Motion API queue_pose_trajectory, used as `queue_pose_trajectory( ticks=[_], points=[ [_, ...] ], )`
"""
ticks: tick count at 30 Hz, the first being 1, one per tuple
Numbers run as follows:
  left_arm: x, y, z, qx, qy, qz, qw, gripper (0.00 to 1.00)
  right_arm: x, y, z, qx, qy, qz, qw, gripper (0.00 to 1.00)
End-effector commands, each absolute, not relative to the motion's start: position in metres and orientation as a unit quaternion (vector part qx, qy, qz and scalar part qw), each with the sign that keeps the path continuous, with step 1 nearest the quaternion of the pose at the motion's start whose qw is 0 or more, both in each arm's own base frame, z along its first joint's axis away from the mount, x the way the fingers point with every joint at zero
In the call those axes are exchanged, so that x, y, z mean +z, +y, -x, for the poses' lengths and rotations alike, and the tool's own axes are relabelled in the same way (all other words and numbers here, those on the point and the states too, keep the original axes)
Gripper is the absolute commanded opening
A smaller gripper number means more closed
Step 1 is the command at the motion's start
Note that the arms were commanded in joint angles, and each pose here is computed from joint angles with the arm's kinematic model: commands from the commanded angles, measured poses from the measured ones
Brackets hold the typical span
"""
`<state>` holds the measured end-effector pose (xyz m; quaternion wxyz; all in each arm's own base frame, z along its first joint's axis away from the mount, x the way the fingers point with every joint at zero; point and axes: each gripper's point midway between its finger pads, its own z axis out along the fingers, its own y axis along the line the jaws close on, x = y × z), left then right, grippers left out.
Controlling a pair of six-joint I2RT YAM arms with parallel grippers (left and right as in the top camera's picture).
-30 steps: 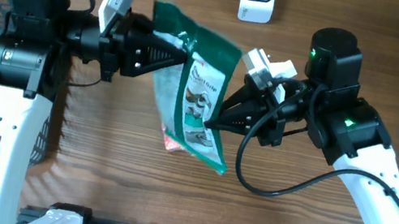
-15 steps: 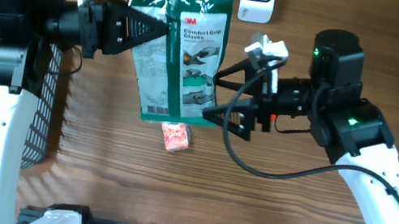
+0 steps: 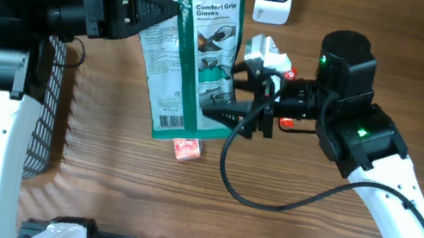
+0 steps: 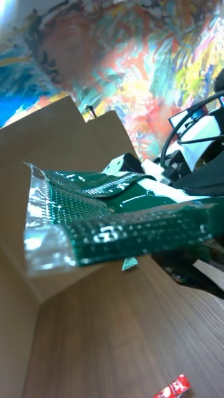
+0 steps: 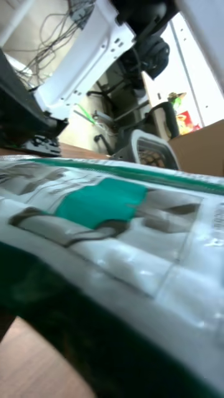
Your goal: Scan the item barcode
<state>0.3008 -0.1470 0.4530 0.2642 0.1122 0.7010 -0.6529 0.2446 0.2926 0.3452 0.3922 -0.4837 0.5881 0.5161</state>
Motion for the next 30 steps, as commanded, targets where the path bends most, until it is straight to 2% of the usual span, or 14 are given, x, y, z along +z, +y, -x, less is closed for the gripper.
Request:
queue_pose_trajectory(
  ticks=[1, 5, 9, 10, 13, 14, 15, 17, 18, 19, 23, 26, 27, 30],
  points=[
    [0.453, -0.148, -0.302, -0.655, 0.702, -0.103, 0.260, 0.04, 0.362, 0.297, -0.245, 0.535, 0.571, 0.479, 0.398, 0.73],
    [0.453, -0.148, -0.302, -0.655, 0.702, -0.103, 0.260, 0.04, 0.370, 0.298, -0.247, 0.540, 0.565, 0.473, 0.406, 0.54],
    [0.453, -0.148, -0.301, -0.655, 0.702, -0.104, 0.259, 0.04, 0.362, 0.302, -0.247, 0.555, 0.559, 0.480, 0.385, 0.49],
    [0.453, -0.148, -0.301, -0.655, 0.702, -0.105, 0.258, 0.04, 0.361, 0.303, -0.247, 0.560, 0.553, 0.484, 0.382, 0.45],
    [0.453, -0.148, -0.300, -0.656, 0.702, -0.106, 0.257, 0.04, 0.362, 0.306, -0.249, 0.581, 0.548, 0.477, 0.366, 0.28],
    [0.454, -0.148, -0.300, -0.655, 0.701, -0.109, 0.258, 0.04, 0.362, 0.307, -0.250, 0.582, 0.549, 0.476, 0.365, 0.12],
    [0.454, -0.149, -0.298, -0.656, 0.700, -0.117, 0.258, 0.07, 0.361, 0.306, -0.249, 0.583, 0.552, 0.473, 0.362, 0.04],
    [0.454, -0.150, -0.291, -0.655, 0.693, -0.150, 0.263, 0.20, 0.361, 0.306, -0.249, 0.590, 0.562, 0.463, 0.350, 0.04],
    [0.455, -0.151, -0.284, -0.654, 0.686, -0.178, 0.266, 0.45, 0.360, 0.306, -0.249, 0.596, 0.571, 0.452, 0.338, 0.04],
    [0.455, -0.151, -0.280, -0.653, 0.683, -0.187, 0.269, 1.00, 0.358, 0.306, -0.248, 0.600, 0.580, 0.444, 0.327, 0.04],
    [0.451, -0.151, -0.267, -0.636, 0.678, -0.213, 0.300, 1.00, 0.351, 0.296, -0.253, 0.590, 0.636, 0.392, 0.306, 0.05],
    [0.413, -0.144, -0.277, -0.569, 0.741, -0.141, 0.327, 1.00, 0.351, 0.273, -0.257, 0.557, 0.687, 0.341, 0.318, 0.05],
    [0.366, -0.121, -0.289, -0.460, 0.822, -0.061, 0.331, 1.00, 0.358, 0.262, -0.251, 0.546, 0.697, 0.329, 0.327, 0.05],
    [0.291, -0.061, -0.278, -0.237, 0.929, 0.065, 0.275, 1.00, 0.375, 0.245, -0.232, 0.524, 0.706, 0.315, 0.356, 0.04]
  ],
)
